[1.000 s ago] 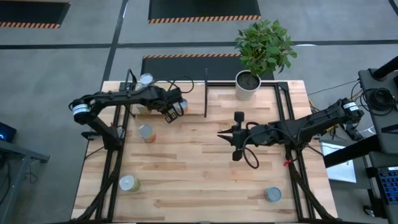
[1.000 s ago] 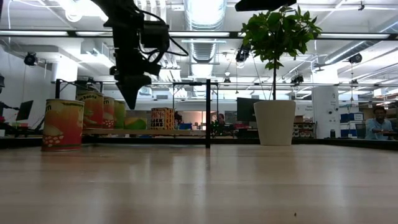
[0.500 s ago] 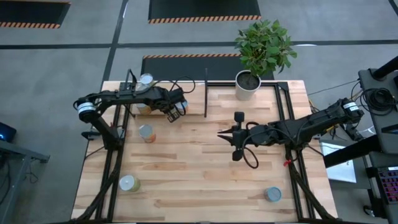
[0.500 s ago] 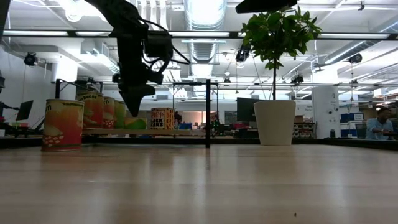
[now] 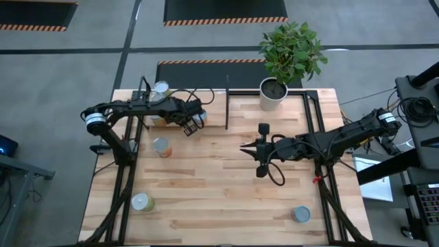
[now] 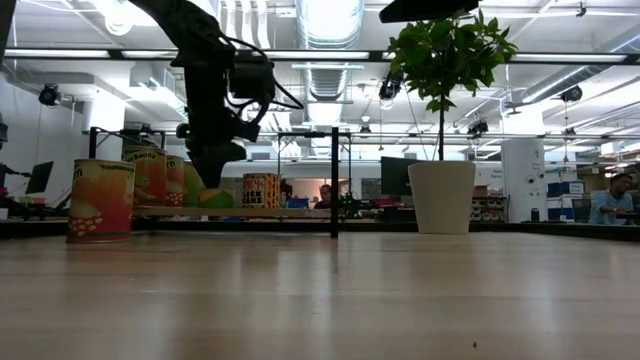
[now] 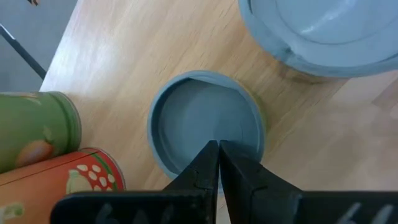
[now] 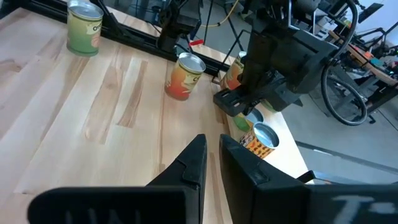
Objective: Pick and place cans onto a shelf
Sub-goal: Put the small green corn can on the shelf, then adjust the yellow spicy beans can on the shelf
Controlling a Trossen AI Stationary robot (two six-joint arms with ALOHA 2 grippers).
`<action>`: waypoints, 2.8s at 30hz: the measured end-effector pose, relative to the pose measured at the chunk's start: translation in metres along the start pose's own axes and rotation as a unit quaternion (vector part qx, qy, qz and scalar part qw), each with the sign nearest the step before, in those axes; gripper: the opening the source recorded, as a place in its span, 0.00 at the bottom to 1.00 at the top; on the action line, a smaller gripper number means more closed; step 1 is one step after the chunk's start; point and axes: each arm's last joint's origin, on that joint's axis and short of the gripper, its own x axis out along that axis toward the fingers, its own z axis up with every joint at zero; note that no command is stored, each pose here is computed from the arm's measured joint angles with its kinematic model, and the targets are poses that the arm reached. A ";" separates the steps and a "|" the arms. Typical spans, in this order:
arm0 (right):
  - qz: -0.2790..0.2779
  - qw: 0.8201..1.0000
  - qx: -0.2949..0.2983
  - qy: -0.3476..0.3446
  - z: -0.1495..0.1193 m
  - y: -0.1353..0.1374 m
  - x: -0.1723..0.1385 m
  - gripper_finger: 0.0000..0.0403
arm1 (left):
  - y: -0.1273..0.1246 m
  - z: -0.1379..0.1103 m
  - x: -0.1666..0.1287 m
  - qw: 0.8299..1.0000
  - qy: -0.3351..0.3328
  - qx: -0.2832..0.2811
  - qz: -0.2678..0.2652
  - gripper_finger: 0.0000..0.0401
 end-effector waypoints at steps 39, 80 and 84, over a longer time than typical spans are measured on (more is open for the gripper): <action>0.000 1.000 0.003 0.000 0.000 0.000 0.000 0.08 | 0.016 -0.010 -0.042 0.997 -0.065 -0.041 -0.011 0.00; 0.000 1.000 0.003 0.000 0.000 0.000 0.000 0.08 | -0.013 0.014 -0.024 0.989 -0.120 -0.026 -0.084 0.00; 0.000 1.000 0.003 0.000 0.000 0.000 0.000 0.08 | -0.013 0.014 -0.025 0.989 -0.119 -0.029 -0.083 0.00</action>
